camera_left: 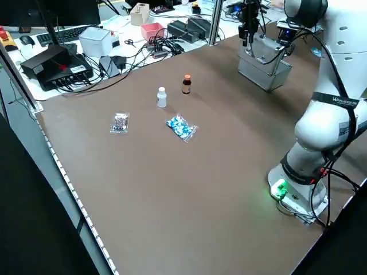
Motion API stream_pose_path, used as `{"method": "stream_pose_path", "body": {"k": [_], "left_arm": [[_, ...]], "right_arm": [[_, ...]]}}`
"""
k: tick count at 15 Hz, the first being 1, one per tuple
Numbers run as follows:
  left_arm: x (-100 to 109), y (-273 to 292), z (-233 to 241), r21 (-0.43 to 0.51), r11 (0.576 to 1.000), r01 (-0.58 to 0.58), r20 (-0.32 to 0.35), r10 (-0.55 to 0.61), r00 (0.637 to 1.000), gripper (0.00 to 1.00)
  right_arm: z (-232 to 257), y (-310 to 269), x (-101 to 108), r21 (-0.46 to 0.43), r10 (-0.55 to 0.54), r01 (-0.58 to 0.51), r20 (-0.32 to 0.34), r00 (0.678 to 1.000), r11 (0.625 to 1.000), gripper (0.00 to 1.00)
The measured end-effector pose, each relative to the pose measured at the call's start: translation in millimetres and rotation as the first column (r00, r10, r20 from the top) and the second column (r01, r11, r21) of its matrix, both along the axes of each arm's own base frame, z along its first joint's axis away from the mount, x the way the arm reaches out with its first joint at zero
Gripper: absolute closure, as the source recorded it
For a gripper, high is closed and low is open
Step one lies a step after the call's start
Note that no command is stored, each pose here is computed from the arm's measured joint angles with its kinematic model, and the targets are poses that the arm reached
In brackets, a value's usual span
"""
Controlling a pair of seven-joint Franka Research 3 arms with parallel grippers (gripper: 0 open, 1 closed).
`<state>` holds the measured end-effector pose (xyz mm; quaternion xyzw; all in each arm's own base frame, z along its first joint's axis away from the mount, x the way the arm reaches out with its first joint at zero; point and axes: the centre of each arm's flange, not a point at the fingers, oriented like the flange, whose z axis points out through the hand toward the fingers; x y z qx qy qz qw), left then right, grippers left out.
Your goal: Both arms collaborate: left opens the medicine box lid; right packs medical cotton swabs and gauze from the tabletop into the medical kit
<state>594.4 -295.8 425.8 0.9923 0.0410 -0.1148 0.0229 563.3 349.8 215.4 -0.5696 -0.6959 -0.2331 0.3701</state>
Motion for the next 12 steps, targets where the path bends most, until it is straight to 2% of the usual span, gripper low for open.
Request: {"method": "stream_pose_path", "body": {"k": [4,5,8,12], "left_arm": [[11.5,29.5,31.5,-0.018,1.000,0.005,0.043,-0.004,0.999,0.04],[12.6,37.4,43.1,-0.024,1.000,0.013,0.062,-0.012,0.998,0.01],[17.5,74.6,76.8,-0.034,0.999,0.039,0.115,-0.035,0.993,0.01],[17.4,129.1,106.8,-0.028,0.997,0.076,0.125,-0.072,0.990,0.01]], "right_arm": [[0.5,-0.3,0.4,0.001,0.000,0.000,0.001,1.000,1.000,0.33],[0.9,-0.4,0.9,0.001,0.000,0.000,0.002,1.000,1.000,0.33],[4.6,-1.5,5.4,0.001,-0.008,0.008,0.014,1.000,1.000,0.33],[16.3,-3.2,16.7,0.009,-0.021,0.020,0.043,0.999,1.000,0.33]]}}
